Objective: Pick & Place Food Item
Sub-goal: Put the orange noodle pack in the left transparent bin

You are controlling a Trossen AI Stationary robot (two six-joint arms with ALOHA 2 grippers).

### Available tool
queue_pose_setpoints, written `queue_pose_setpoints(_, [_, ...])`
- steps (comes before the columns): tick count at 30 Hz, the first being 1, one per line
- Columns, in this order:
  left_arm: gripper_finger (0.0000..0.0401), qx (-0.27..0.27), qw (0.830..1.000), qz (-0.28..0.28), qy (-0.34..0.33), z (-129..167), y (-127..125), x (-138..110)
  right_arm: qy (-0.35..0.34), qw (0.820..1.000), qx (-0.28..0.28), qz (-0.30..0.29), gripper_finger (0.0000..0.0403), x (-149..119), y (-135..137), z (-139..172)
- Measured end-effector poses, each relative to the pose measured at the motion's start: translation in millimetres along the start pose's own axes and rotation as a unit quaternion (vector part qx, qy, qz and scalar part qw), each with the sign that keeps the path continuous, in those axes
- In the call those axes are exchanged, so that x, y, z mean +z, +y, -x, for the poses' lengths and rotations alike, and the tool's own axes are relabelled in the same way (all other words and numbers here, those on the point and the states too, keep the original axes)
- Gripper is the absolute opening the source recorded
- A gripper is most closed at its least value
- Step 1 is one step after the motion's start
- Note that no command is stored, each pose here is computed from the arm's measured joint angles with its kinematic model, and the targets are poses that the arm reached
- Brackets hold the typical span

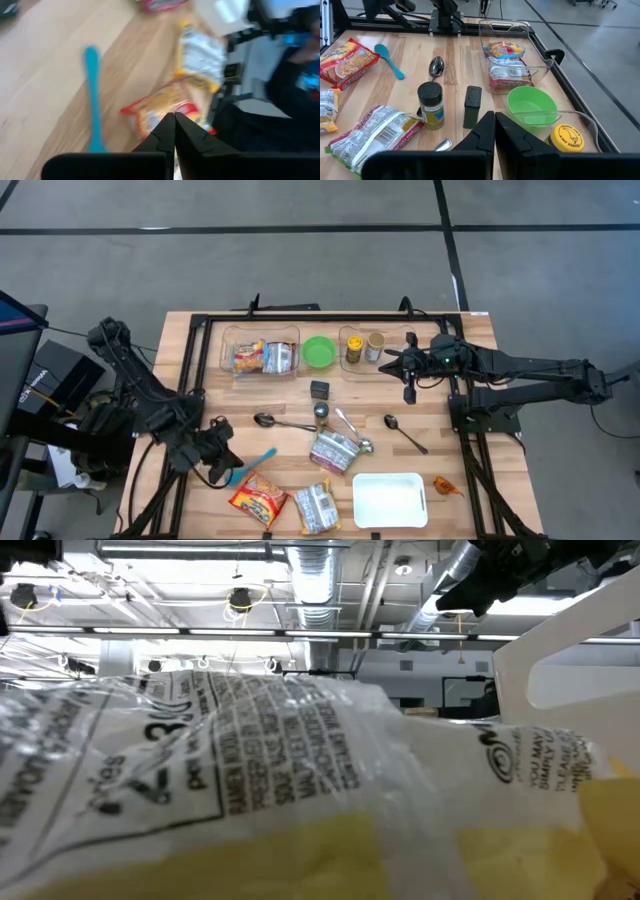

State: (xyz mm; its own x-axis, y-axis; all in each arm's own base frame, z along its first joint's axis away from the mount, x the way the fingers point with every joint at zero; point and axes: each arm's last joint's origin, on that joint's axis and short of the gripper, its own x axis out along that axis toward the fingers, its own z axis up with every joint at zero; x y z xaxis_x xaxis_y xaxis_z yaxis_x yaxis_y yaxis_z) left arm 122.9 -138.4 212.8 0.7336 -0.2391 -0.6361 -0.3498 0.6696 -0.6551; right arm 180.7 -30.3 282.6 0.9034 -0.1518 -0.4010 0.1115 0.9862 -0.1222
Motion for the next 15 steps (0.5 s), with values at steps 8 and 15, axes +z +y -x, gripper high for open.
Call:
queue_pose_setpoints(8, [0.0,0.067,0.995,0.052,0.049,-23.8,5.7,-26.3,-0.004,1.0,-0.001,0.012,0.0005,0.8,-0.2,0.1])
queue_pose_setpoints(15, [0.0,0.057,0.993,0.055,0.084,-33.6,1.4,-41.7,-0.004,1.0,0.0,0.012,0.0005,0.8,0.2,0.0])
